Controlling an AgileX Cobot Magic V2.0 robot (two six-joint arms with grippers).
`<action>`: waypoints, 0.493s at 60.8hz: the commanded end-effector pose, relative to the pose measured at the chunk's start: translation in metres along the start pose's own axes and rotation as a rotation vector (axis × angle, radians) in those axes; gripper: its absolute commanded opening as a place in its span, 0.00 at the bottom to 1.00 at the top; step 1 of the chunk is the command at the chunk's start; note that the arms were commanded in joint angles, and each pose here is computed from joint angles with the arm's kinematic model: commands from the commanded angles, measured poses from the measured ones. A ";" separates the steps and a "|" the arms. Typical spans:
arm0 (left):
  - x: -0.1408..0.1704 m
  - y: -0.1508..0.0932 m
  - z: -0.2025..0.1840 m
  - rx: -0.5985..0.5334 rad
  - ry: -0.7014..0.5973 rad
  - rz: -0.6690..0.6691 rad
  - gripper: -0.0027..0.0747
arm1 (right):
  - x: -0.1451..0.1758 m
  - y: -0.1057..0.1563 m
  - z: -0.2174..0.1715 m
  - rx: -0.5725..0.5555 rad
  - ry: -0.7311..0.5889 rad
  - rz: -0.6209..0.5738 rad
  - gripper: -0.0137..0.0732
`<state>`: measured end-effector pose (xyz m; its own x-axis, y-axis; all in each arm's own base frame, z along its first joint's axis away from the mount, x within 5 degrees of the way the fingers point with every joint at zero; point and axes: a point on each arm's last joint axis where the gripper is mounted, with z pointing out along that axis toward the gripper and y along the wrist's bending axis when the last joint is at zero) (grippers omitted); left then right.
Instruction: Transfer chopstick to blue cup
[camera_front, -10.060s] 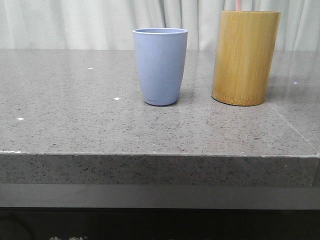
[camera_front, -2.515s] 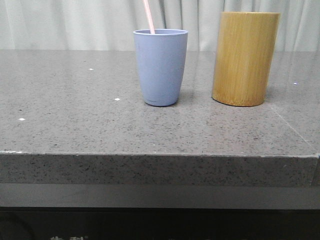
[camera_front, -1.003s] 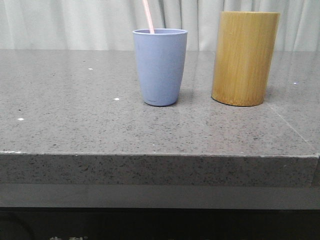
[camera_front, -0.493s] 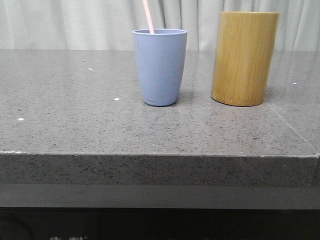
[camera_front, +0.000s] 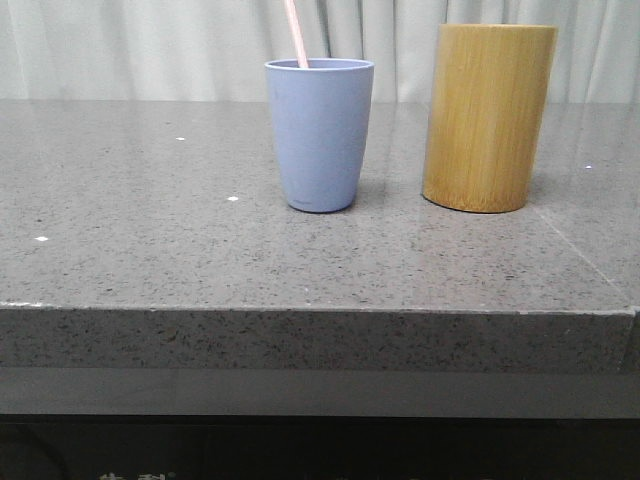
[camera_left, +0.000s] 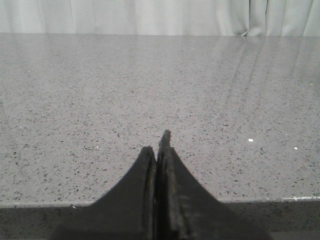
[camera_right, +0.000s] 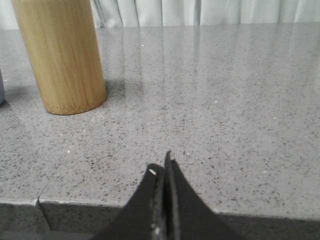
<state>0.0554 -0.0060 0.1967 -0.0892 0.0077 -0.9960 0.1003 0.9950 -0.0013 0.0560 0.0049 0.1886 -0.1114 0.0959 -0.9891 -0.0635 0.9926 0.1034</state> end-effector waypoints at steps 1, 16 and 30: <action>-0.007 0.000 -0.002 -0.005 -0.107 -0.015 0.01 | -0.008 0.000 -0.002 0.004 -0.086 -0.002 0.02; -0.007 0.000 -0.002 -0.005 -0.107 -0.015 0.01 | -0.007 0.000 -0.002 0.004 -0.081 -0.002 0.02; -0.007 0.000 -0.002 -0.005 -0.107 -0.015 0.01 | -0.007 0.000 -0.002 0.004 -0.081 -0.002 0.02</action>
<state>0.0555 -0.0060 0.1969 -0.0870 0.0074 -0.9962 0.1002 0.9950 -0.0013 0.0559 0.0052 0.1864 -0.1319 0.0986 -0.9863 -0.0639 0.9921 0.1077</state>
